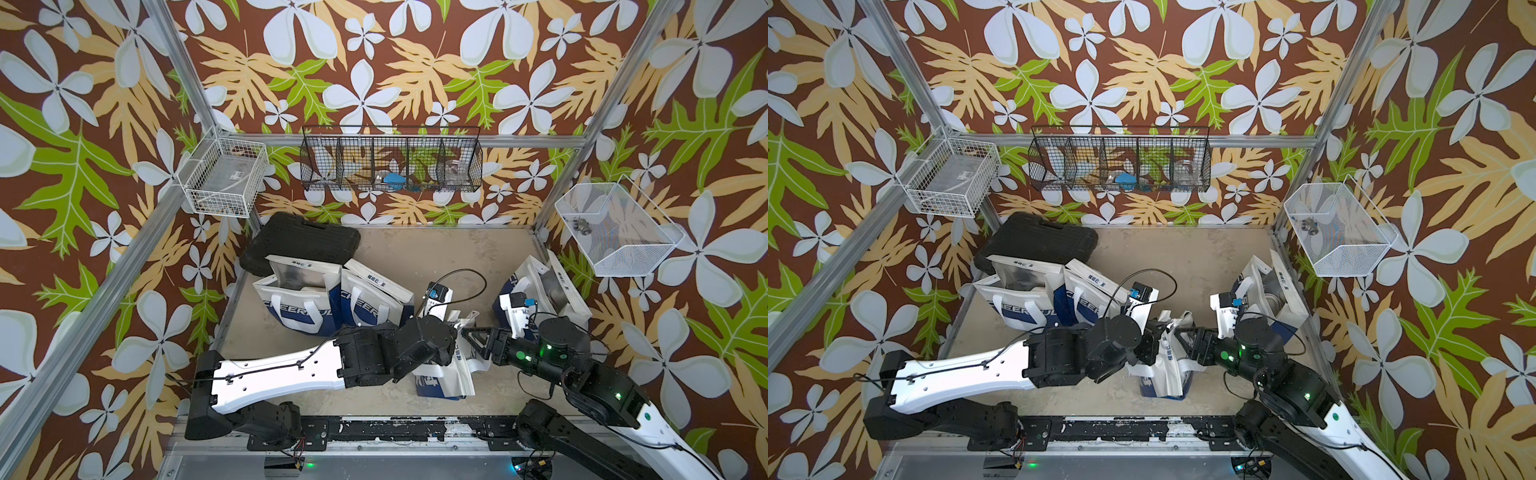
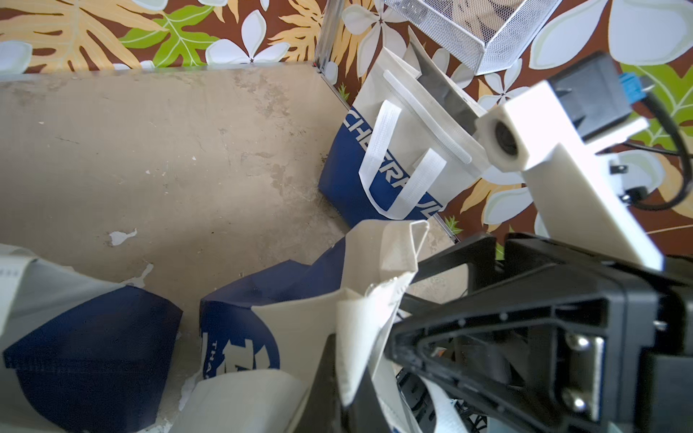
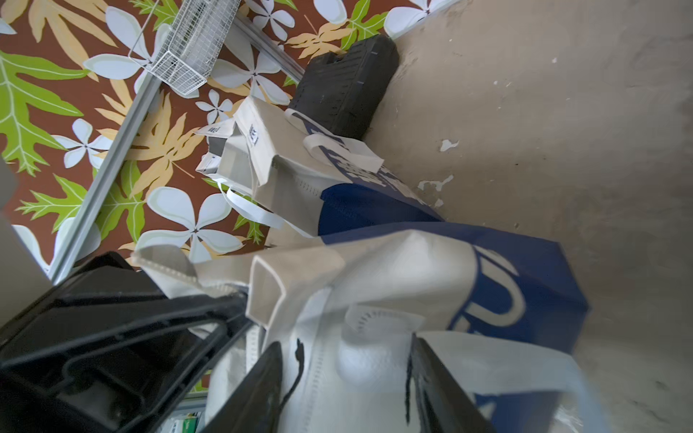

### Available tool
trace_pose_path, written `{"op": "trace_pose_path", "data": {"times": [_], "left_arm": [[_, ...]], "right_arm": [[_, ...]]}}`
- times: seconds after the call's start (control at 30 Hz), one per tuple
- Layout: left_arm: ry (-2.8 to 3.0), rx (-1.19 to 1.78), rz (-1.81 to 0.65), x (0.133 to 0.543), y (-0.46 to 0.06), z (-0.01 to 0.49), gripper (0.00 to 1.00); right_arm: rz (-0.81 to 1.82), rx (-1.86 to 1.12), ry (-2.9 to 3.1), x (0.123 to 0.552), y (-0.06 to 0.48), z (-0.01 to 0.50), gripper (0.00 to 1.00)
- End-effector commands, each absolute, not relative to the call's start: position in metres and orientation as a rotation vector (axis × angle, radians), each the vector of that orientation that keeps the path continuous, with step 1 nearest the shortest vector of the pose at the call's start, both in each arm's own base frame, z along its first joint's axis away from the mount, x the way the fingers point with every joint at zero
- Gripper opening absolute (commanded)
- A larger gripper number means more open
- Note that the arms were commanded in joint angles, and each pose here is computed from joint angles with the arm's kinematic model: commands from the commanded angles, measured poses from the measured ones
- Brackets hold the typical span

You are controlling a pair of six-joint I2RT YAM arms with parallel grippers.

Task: Open the takeout bag
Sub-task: Open the takeout bag at the center of the board.

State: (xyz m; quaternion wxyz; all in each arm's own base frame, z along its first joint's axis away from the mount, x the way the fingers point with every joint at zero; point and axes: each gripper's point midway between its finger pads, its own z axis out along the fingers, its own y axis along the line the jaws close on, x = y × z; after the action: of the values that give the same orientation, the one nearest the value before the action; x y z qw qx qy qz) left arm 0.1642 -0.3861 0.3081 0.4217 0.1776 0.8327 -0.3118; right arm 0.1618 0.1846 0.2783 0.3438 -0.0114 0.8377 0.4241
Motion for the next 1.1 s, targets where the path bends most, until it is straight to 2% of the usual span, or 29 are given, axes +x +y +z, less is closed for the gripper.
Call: {"op": "trace_pose_path", "data": {"times": [0.0,0.1,0.33,0.53,0.67,0.77,0.87,0.93,1.07], "left_arm": [[2.045,0.427,-0.862,0.163,-0.395,0.322,0.0],[2.038,0.427,-0.874,0.162,-0.396,0.324,0.0],[2.03,0.454,-0.901,0.158,-0.397,0.326,0.0],[2.029,0.458,-0.956,0.152,-0.397,0.326,0.0],[1.995,0.461,-0.982,0.151,-0.396,0.34,0.0],[1.962,0.453,-1.027,0.149,-0.395,0.351,0.0],[1.949,0.44,-1.006,0.152,-0.39,0.353,0.0],[1.942,0.421,-0.976,0.155,-0.383,0.353,0.0],[1.956,0.427,-0.83,0.167,-0.353,0.36,0.0]], "right_arm": [[1.174,-0.072,2.113,0.165,0.207,0.294,0.59],[1.101,-0.084,2.153,0.167,0.218,0.282,0.61],[0.981,-0.102,2.238,0.178,0.227,0.258,0.6],[1.02,-0.021,2.132,0.187,0.222,0.285,0.63],[0.883,-0.071,2.313,0.189,0.23,0.24,0.43],[0.837,-0.06,2.342,0.187,0.223,0.219,0.36],[0.742,-0.079,2.4,0.183,0.211,0.206,0.0],[0.63,-0.093,2.417,0.183,0.195,0.199,0.0],[0.233,0.032,2.444,0.195,0.122,0.184,0.0]]}}
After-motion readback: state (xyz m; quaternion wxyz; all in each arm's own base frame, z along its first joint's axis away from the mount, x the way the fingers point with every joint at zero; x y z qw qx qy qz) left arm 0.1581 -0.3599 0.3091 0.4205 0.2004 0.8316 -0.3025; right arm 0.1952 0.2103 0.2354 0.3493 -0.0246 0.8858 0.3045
